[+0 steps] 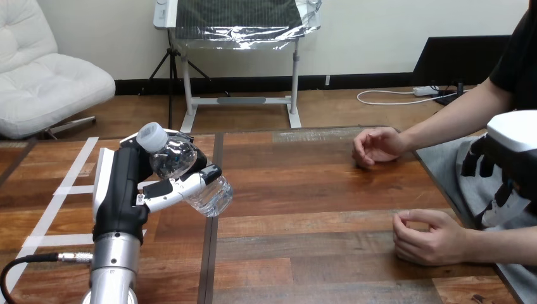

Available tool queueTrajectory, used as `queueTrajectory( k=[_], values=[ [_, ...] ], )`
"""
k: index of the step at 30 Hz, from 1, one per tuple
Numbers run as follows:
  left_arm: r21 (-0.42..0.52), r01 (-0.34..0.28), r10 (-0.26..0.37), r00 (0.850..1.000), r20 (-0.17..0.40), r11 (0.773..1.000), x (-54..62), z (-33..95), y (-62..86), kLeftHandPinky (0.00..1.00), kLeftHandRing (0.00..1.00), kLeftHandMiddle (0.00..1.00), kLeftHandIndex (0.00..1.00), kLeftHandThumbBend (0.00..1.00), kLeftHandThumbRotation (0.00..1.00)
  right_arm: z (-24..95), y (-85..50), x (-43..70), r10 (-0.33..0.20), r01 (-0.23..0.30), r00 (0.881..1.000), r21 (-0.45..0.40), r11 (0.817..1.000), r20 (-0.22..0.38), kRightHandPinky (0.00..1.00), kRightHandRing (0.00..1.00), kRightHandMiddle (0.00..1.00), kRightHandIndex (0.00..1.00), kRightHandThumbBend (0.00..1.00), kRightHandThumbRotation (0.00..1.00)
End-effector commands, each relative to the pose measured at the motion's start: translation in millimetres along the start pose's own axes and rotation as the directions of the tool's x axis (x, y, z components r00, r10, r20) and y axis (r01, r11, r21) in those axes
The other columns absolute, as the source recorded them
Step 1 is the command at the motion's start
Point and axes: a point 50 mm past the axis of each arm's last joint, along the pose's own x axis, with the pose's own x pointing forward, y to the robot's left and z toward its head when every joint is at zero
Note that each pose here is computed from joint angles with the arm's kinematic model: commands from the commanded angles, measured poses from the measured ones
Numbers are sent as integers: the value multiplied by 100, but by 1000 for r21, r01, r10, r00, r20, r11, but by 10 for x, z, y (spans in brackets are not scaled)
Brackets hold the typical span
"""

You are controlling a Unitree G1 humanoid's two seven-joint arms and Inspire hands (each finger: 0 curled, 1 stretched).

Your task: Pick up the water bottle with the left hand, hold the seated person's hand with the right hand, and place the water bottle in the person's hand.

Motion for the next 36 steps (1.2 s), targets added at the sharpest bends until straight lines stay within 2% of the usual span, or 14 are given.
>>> queueTrajectory(
  k=[1,10,20,28,36],
  values=[
    [-19,-30,33,989,142,999,206,271,37,46,44,45,49,66,0,35,-61,33,-32,32,999,-12,999,10,54,69,74,72,76,0],
    [-26,-28,32,990,139,999,205,266,44,47,45,45,49,66,0,85,5,84,-46,41,994,56,998,95,59,73,76,75,76,0],
    [-20,-30,32,989,141,999,202,267,49,46,45,46,49,66,0,123,74,126,-129,102,974,145,984,187,63,73,76,75,79,0],
    [-19,-35,37,990,139,999,204,262,52,46,44,46,49,67,0,147,103,139,-147,115,968,157,981,206,64,73,76,75,78,0],
    [-7,-33,34,989,141,999,205,263,53,45,44,45,49,67,0,158,110,145,-140,107,969,164,981,206,65,74,77,76,77,0]
  ],
)
